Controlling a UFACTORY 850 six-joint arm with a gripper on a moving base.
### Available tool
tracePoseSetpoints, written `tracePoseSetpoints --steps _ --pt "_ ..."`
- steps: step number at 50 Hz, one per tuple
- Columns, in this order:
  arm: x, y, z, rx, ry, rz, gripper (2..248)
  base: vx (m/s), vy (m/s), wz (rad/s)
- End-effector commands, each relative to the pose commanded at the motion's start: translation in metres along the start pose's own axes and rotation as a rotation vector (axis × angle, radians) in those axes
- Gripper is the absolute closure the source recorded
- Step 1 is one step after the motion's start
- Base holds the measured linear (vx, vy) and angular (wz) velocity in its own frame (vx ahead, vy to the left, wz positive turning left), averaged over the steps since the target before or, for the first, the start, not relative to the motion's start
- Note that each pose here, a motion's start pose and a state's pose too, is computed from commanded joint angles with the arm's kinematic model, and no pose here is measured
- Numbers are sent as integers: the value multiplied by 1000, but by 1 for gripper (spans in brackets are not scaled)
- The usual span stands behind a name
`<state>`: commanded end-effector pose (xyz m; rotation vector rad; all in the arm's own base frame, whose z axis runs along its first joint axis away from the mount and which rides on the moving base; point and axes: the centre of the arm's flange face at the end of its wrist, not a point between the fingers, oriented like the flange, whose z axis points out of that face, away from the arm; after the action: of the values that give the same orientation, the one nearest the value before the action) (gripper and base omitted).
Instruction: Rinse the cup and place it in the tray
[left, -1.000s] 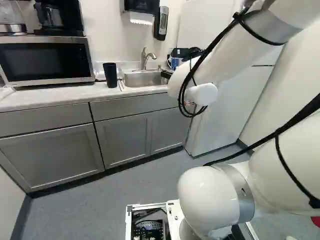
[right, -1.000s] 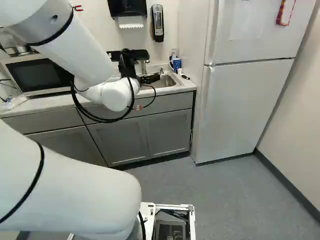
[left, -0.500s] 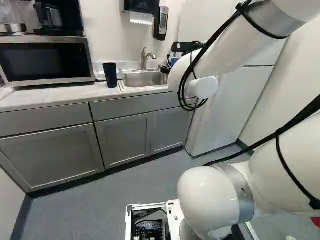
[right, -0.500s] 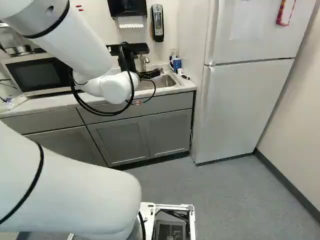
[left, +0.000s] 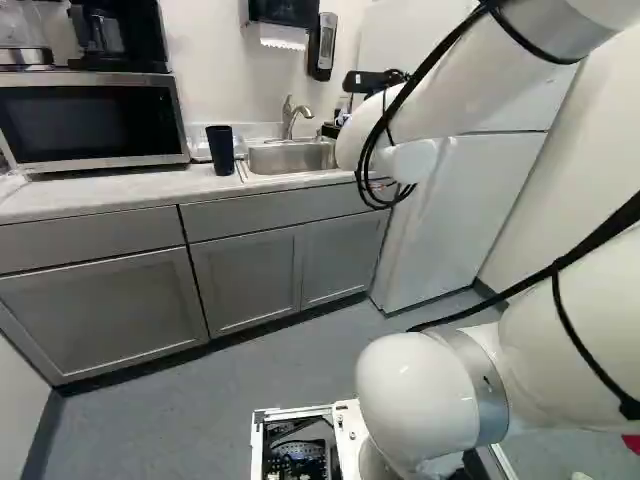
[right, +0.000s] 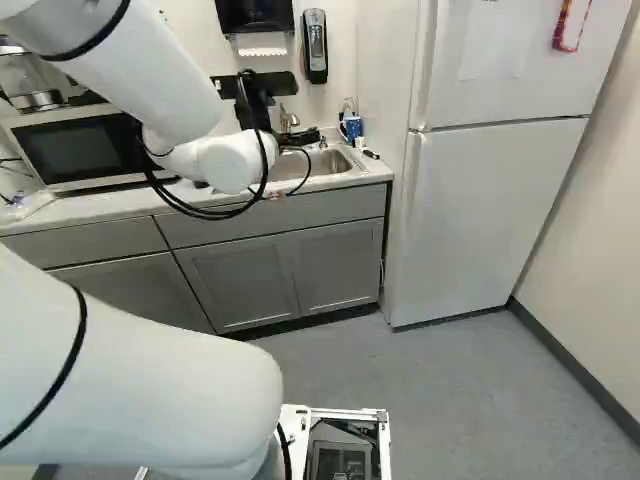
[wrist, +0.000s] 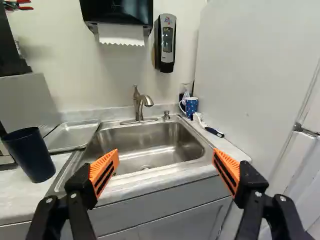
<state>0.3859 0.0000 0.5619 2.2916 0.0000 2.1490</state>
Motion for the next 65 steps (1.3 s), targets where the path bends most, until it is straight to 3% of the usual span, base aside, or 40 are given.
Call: tracePoseSetpoints --steps 65 --pt "59 0 18 0 -14 0 3 0 0 0"
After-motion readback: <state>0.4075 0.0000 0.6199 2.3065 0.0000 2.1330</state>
